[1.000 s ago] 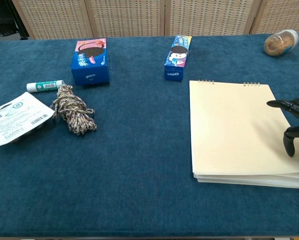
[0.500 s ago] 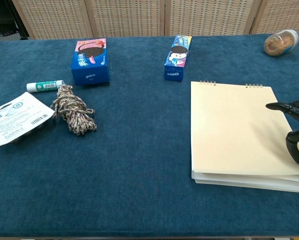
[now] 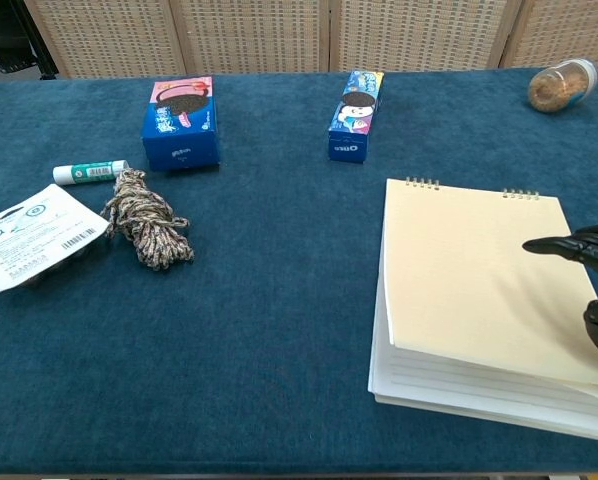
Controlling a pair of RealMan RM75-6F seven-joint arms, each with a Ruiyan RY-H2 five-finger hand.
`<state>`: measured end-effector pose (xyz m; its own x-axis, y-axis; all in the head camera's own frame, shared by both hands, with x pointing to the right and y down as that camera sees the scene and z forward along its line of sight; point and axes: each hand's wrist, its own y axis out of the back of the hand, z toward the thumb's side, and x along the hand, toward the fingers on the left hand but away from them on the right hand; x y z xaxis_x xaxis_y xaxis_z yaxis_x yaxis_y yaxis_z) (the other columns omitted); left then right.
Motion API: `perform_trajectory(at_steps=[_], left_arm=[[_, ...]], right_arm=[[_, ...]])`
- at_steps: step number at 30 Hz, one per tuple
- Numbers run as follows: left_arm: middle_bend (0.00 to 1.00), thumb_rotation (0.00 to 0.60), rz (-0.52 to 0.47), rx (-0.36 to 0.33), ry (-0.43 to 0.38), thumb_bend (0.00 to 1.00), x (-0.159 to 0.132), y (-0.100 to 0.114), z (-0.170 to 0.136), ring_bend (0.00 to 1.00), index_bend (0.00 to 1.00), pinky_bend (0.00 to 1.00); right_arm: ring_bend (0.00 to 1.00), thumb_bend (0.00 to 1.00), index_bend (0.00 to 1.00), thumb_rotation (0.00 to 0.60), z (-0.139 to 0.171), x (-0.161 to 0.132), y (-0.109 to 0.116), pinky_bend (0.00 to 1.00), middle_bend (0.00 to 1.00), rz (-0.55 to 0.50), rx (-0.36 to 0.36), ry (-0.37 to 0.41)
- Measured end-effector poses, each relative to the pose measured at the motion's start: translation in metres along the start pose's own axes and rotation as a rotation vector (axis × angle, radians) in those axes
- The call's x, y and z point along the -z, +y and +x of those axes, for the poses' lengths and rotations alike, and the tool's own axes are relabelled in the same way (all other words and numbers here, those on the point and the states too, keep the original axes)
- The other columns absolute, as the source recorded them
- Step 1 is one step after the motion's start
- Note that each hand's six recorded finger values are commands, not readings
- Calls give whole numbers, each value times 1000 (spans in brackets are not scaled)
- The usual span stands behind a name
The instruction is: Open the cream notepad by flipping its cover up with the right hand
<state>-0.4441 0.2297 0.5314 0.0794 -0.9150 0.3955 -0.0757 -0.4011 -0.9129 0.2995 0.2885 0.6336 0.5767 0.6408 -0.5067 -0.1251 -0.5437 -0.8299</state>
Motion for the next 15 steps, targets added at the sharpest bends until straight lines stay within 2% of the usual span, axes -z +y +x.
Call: perform_trajectory(at_steps=[8,15], left_arm=[[0,600,5,2,3,0,-1,-1,0,0,0,0],[0,600,9,5,5,0,-1,-3,1,0,0,0]], right_arm=[[0,762,665,600,7,-10,8,0,7,44,-10,104],[0,762,668,600,14,-19,13,0,12,52,-10,158]])
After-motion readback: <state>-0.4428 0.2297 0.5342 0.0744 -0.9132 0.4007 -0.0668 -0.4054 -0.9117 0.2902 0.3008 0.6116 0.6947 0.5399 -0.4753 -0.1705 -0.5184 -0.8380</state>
